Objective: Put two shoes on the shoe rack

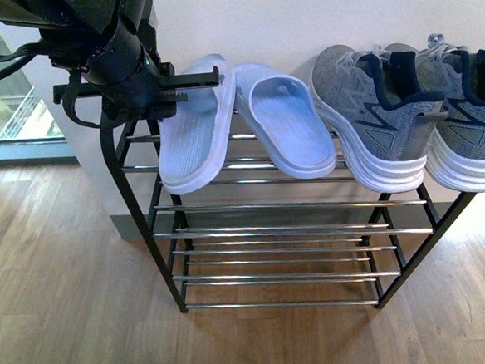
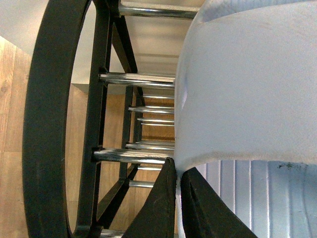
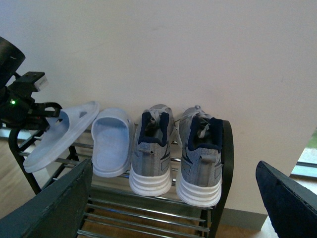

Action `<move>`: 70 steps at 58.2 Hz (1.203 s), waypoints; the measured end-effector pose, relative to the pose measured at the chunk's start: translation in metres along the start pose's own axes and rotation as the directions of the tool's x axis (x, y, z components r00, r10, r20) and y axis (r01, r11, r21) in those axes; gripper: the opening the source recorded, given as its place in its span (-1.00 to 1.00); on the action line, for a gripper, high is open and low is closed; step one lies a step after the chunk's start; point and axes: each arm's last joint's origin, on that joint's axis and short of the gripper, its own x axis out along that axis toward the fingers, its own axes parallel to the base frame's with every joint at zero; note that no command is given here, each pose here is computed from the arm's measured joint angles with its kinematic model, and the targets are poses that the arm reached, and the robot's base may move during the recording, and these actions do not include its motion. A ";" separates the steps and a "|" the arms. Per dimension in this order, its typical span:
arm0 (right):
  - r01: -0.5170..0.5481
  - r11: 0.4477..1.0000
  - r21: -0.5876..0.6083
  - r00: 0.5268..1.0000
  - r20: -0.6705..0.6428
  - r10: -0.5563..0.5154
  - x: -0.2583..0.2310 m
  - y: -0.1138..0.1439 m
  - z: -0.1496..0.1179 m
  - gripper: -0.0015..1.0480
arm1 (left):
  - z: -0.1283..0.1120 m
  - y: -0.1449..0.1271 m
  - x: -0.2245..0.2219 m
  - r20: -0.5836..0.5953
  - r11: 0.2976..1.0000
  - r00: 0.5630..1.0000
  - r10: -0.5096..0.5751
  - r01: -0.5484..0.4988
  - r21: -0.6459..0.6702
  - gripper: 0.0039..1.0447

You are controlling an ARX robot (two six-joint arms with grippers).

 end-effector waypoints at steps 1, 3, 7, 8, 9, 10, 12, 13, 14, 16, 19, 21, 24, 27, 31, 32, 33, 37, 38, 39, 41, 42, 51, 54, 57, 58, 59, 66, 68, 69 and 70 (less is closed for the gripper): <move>0.000 1.000 0.000 1.000 0.000 0.000 0.000 0.000 0.000 0.82 | 0.000 0.000 0.001 0.003 1.000 1.000 -0.001 0.001 0.003 -0.97; 0.000 1.000 0.000 1.000 0.000 0.000 0.000 0.000 0.000 0.82 | 0.000 0.000 0.001 0.006 1.000 1.000 0.000 0.000 0.008 -0.97; 0.000 1.000 0.000 1.000 0.000 0.000 0.000 0.000 0.000 0.82 | 0.001 0.000 0.002 0.015 1.000 1.000 0.009 -0.009 0.012 -0.97; 0.000 1.000 0.000 1.000 0.000 0.000 0.000 0.000 0.000 0.82 | 0.001 0.000 0.002 0.017 1.000 1.000 0.007 -0.007 0.012 -0.97; 0.000 1.000 0.000 1.000 0.000 0.000 0.000 0.000 0.000 0.82 | 0.002 0.000 0.002 0.017 1.000 1.000 -0.001 0.001 0.012 -0.93; 0.000 1.000 0.000 1.000 0.000 0.000 0.000 0.000 0.000 0.82 | 0.002 0.000 0.002 0.018 1.000 1.000 -0.005 0.005 0.013 -0.86; 0.000 1.000 0.000 1.000 0.000 0.000 0.000 0.000 0.000 0.82 | 0.002 0.000 0.002 0.023 1.000 1.000 -0.008 0.008 0.013 -0.76; 0.000 1.000 0.000 1.000 0.000 0.000 0.000 0.000 0.000 0.82 | 0.003 0.000 0.002 0.025 1.000 1.000 -0.010 0.009 0.013 -0.72; 0.000 1.000 0.000 1.000 0.000 0.000 0.000 0.000 0.000 0.82 | 0.003 0.000 0.002 0.028 1.000 1.000 -0.014 0.014 0.015 -0.65; 0.000 1.000 0.000 1.000 0.000 0.000 0.000 0.000 0.000 0.82 | 0.003 0.000 0.002 0.031 1.000 0.999 -0.017 0.016 0.019 -0.48; 0.000 1.000 0.000 1.000 0.000 0.000 0.000 0.000 0.000 0.82 | 0.004 0.000 0.002 0.037 0.999 0.999 -0.028 0.027 0.025 -0.28; 0.000 1.000 0.000 1.000 0.000 0.000 0.000 0.000 0.000 0.82 | 0.003 0.000 0.002 0.034 0.999 0.999 -0.038 0.037 0.025 -0.10; 0.000 1.000 0.000 1.000 0.000 0.000 0.000 0.000 0.000 0.82 | 0.001 0.000 0.001 0.025 0.998 0.998 -0.057 0.056 0.025 0.13; 0.000 1.000 0.000 1.000 0.000 0.000 0.000 0.000 0.000 0.82 | -0.001 -0.002 -0.003 0.009 0.995 0.995 -0.098 0.098 0.014 0.37; 0.000 1.000 0.000 1.000 0.000 0.000 0.000 0.000 0.000 0.82 | 0.000 -0.007 -0.019 -0.009 0.988 0.988 -0.152 0.152 -0.021 0.68; 0.000 1.000 0.000 1.000 0.000 0.000 0.000 0.000 0.000 0.82 | 0.001 -0.009 -0.025 -0.012 0.985 0.985 -0.173 0.173 -0.029 0.75; 0.000 1.000 0.000 1.000 0.000 0.000 0.000 0.000 0.000 0.82 | 0.002 -0.010 -0.031 -0.010 0.980 0.981 -0.193 0.192 -0.041 0.81; 0.000 1.000 0.000 1.000 0.000 0.000 0.000 0.000 0.000 0.82 | 0.004 -0.014 -0.062 0.016 0.967 0.969 -0.247 0.247 -0.065 0.82; 0.000 1.000 0.000 1.000 0.000 0.000 0.000 0.000 0.000 0.82 | 0.004 -0.013 -0.071 0.030 0.965 0.967 -0.252 0.253 -0.065 0.82; 0.000 1.000 0.000 1.000 0.000 0.000 0.000 0.000 0.000 0.82 | 0.004 -0.012 -0.075 0.038 0.965 0.967 -0.252 0.254 -0.067 0.82; 0.000 1.000 0.000 1.000 0.000 0.000 0.000 0.000 0.000 0.82 | 0.003 -0.009 -0.092 0.072 0.968 0.969 -0.238 0.242 -0.067 0.83; 0.000 1.000 0.000 1.000 0.000 0.000 0.000 0.000 0.000 0.82 | 0.002 -0.008 -0.096 0.080 0.970 0.970 -0.229 0.235 -0.067 0.83; 0.000 1.000 0.000 1.000 0.000 0.000 0.000 0.000 0.000 0.82 | -0.016 0.029 -0.139 0.207 0.995 0.978 -0.042 0.060 -0.082 0.83; 0.000 1.000 0.000 1.000 0.000 0.000 0.000 0.000 0.000 0.82 | -0.023 0.040 -0.140 0.345 0.998 0.937 0.042 -0.021 -0.064 0.70; -0.004 1.000 0.000 1.000 0.000 0.004 0.000 0.000 0.000 0.82 | -0.033 0.051 -0.140 0.502 0.997 0.862 0.077 -0.056 -0.057 0.52; -0.003 1.000 0.000 1.000 0.000 0.003 0.000 0.000 0.000 0.82 | -0.036 0.053 -0.141 0.524 0.997 0.848 0.078 -0.062 -0.048 0.49; -0.004 1.000 0.000 1.000 0.000 0.004 0.000 0.000 0.000 0.82 | -0.043 0.057 -0.142 0.564 0.997 0.822 0.078 -0.063 -0.046 0.42; -0.003 1.000 0.000 1.000 0.000 0.003 0.000 0.000 0.000 0.82 | -0.068 0.072 -0.160 0.704 0.998 0.709 0.051 -0.057 -0.015 0.08; -0.003 1.000 0.000 1.000 0.000 0.003 0.000 0.000 0.000 0.82 | -0.072 0.076 -0.168 0.734 0.999 0.677 0.042 -0.051 -0.011 -0.03; -0.003 1.000 0.000 1.000 0.000 0.003 0.000 0.000 0.000 0.82 | -0.072 0.077 -0.171 0.742 0.999 0.669 0.042 -0.051 -0.011 -0.06; -0.003 1.000 0.000 1.000 0.000 0.003 0.000 0.000 0.000 0.82 | -0.074 0.079 -0.176 0.755 0.999 0.654 0.042 -0.052 -0.010 -0.13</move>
